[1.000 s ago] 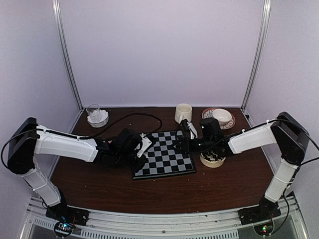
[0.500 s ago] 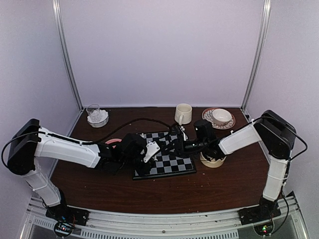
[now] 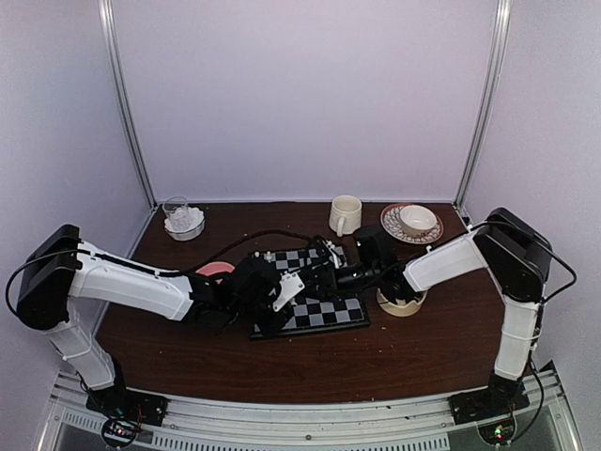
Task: Set up the chess pieces on the board
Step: Pass from the left arm to the right
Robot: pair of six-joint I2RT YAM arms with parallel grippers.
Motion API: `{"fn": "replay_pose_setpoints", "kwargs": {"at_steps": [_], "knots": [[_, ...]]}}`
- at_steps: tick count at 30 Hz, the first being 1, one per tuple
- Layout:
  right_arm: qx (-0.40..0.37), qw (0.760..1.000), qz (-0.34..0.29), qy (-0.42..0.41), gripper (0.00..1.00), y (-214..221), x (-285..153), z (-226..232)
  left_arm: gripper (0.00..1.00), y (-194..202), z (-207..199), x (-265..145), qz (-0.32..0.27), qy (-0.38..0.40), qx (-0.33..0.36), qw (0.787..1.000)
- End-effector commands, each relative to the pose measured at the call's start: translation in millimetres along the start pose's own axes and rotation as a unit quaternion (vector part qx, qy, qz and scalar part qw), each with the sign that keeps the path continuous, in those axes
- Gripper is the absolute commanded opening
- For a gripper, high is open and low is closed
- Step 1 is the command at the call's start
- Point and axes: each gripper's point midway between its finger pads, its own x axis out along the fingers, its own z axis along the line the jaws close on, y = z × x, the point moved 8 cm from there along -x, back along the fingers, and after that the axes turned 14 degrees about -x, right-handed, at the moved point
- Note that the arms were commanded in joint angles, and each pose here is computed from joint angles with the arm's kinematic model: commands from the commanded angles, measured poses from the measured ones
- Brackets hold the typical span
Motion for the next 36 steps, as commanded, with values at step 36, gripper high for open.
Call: {"fn": "replay_pose_setpoints", "kwargs": {"at_steps": [36], "knots": [[-0.009,0.999,0.047,-0.023,0.06,10,22,-1,0.06,-10,-8,3,-0.015,-0.024,0.023,0.999]]}}
